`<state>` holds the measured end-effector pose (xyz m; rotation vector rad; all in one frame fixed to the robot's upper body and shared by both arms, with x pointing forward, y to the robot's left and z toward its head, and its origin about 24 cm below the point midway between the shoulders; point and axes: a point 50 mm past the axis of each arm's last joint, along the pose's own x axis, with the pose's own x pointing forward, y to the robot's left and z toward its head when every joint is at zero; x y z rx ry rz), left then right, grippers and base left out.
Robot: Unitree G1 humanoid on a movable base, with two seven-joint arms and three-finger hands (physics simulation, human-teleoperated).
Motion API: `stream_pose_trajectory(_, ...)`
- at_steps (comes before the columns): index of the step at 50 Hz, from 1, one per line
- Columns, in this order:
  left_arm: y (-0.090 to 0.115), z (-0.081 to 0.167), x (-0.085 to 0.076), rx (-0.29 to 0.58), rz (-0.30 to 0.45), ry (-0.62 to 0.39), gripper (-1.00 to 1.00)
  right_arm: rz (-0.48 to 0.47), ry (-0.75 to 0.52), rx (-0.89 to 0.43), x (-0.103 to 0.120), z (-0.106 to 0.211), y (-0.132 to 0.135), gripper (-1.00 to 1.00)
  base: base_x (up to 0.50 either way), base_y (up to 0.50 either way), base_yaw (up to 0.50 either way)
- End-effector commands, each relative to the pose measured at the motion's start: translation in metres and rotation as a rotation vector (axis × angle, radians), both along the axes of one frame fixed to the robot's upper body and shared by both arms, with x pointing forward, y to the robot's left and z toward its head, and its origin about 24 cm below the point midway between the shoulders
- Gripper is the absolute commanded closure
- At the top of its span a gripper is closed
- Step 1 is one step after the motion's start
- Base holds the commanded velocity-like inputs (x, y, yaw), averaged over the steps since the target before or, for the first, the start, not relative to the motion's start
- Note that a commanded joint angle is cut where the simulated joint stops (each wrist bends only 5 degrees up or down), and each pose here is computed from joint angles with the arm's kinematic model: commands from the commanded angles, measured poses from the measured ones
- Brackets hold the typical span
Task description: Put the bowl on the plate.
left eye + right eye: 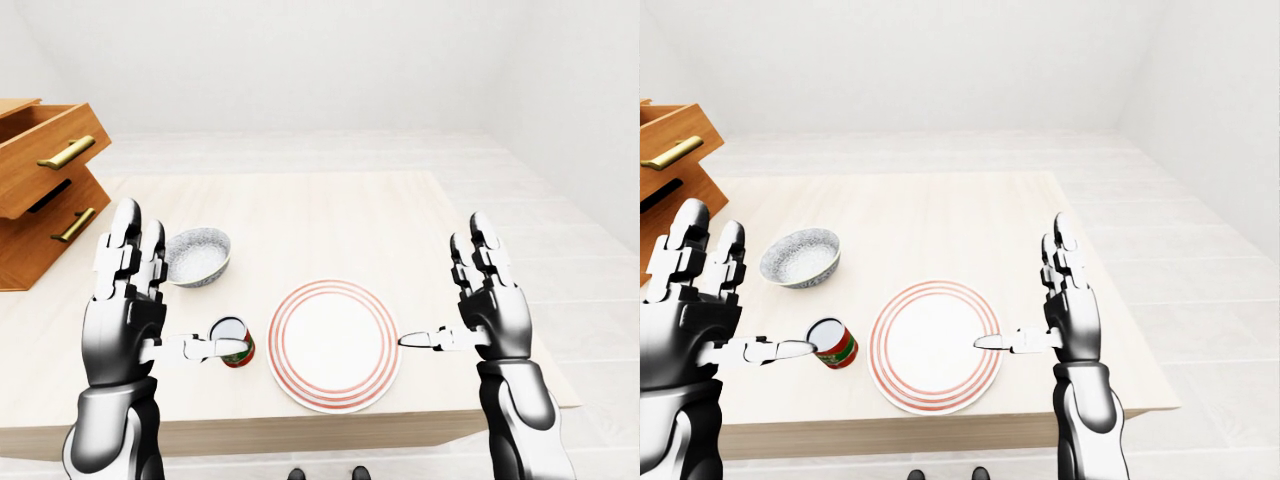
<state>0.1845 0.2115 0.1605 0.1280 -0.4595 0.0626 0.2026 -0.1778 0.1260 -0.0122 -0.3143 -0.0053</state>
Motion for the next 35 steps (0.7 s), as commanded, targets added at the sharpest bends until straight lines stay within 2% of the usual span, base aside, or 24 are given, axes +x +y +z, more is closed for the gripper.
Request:
stream_pose_trajectory(1,0.002,-0.002,0.002,-0.003,0.003,0.01,-1.0,0.005,0.005,-0.002,0.001,-0.001,0.002,-1.0,0.0,0.0,0.0)
stream_pose_trajectory(7,0.003,-0.002,0.002,-0.006,0.003,0.01,-1.0,0.005,0.001,-0.002,0.001,0.0,0.002,-1.0,0.0,0.0,0.0)
stream_pose_trajectory(13,0.004,-0.011,0.013,-0.019,0.005,0.049,-1.0,0.006,0.042,0.001,0.007,-0.01,0.002,-1.0,0.0,0.0,0.0)
stream_pose_trajectory(19,0.003,-0.007,0.009,-0.012,0.011,0.031,-1.0,0.005,0.03,0.002,0.004,-0.007,0.001,-1.0,0.0,0.0,0.0)
stream_pose_trajectory(20,0.004,-0.006,0.01,-0.008,0.05,0.024,-1.0,0.005,0.033,0.001,0.004,-0.008,0.001,-1.0,0.0,0.0,0.0)
stream_pose_trajectory(21,0.003,-0.008,0.013,-0.002,0.057,0.036,-1.0,0.002,0.041,0.001,0.006,-0.009,0.0,-1.0,0.0,0.0,0.0)
stream_pose_trajectory(27,0.004,-0.012,0.016,-0.021,0.03,0.051,-1.0,-0.004,0.05,0.003,0.007,-0.011,-0.001,-1.0,0.0,0.0,0.0)
stream_pose_trajectory(32,0.003,-0.008,0.015,0.002,0.033,0.039,-1.0,-0.003,0.056,-0.005,0.006,-0.012,-0.002,-1.0,0.0,0.0,0.0)
stream_pose_trajectory(35,0.006,-0.006,0.024,0.018,0.043,0.033,-1.0,-0.008,0.086,-0.008,0.011,-0.019,-0.003,-1.0,0.0,0.0,0.0)
